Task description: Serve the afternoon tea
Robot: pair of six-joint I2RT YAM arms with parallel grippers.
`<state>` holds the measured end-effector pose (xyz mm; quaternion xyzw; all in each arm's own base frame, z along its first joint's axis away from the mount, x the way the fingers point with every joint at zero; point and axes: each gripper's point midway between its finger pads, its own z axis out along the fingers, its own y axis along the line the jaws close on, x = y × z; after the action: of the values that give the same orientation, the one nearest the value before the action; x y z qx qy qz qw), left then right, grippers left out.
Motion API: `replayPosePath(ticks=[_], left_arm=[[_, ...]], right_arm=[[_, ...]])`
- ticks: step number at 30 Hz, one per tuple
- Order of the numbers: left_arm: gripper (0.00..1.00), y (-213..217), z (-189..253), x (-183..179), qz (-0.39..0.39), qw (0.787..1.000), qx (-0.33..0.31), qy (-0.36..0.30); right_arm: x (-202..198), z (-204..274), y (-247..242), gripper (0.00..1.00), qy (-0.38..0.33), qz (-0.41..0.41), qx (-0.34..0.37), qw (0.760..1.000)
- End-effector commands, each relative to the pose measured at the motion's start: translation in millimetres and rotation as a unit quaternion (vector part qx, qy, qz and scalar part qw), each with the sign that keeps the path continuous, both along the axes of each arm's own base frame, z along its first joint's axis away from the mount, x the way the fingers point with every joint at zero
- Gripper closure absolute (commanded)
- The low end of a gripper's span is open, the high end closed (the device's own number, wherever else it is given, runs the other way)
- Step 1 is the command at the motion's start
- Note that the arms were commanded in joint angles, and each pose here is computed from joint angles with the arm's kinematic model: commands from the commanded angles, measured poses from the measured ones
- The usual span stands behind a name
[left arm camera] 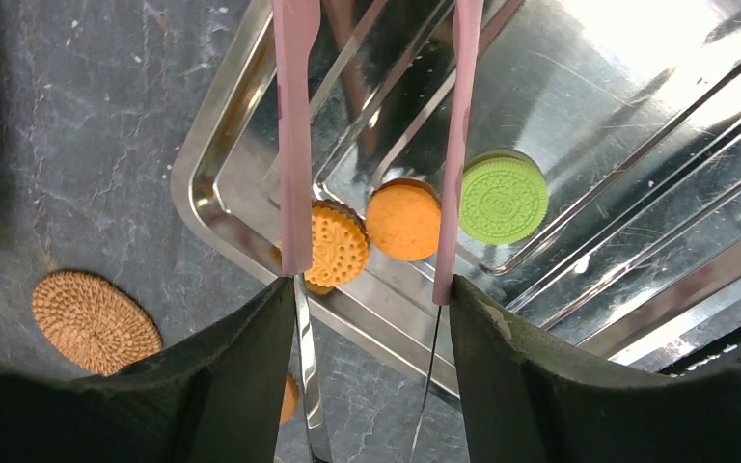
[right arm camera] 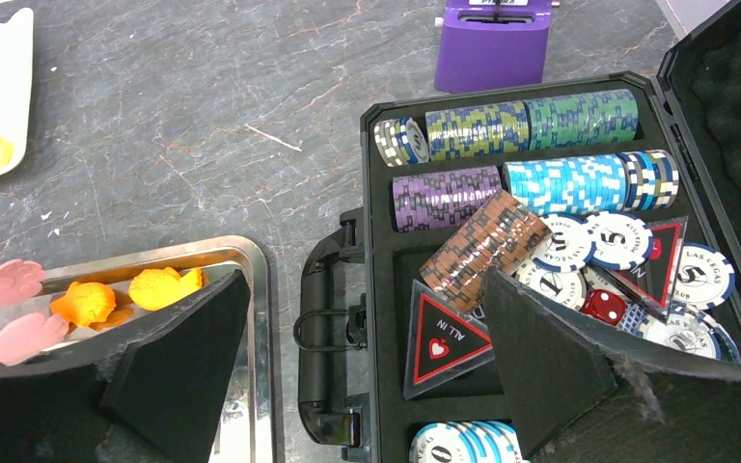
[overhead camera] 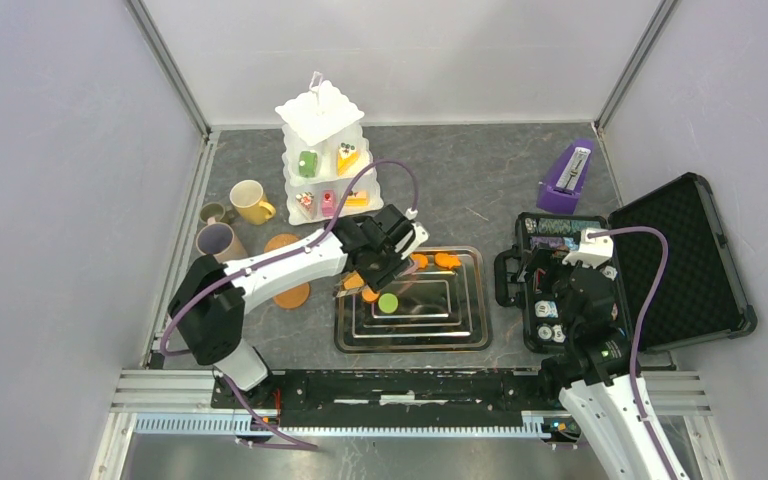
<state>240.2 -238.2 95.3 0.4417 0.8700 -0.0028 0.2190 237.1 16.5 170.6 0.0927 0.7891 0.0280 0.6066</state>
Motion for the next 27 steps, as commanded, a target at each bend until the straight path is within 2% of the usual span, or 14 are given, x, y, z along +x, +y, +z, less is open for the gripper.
replayPosePath(ticks=[1, 8, 18, 22, 27], left_arm=[[0.36, -23, 9, 5, -0.05, 0.998, -0.016, -0.026], [0.36, -31, 7, 4, -0.057, 0.998, -0.017, -0.025], [0.45, -36, -12, 0, -0.068, 0.997, 0.018, -0.017], [0.39, -36, -14, 2, -0.066, 0.997, 0.03, -0.02], [0.41, -38, -16, 3, -0.063, 0.997, 0.035, -0.021]], right_arm=[[4, 16, -1, 0.02, -0.022, -0.006, 0.007, 1.0], [5, 13, 0, 0.02, -0.019, -0.005, 0.005, 1.0], [5, 12, 0, 0.02, -0.019, -0.005, 0.007, 1.0], [5, 10, 1, 0.02, -0.018, -0.004, 0.008, 1.0], [6, 11, 1, 0.02, -0.019, -0.002, 0.009, 1.0]])
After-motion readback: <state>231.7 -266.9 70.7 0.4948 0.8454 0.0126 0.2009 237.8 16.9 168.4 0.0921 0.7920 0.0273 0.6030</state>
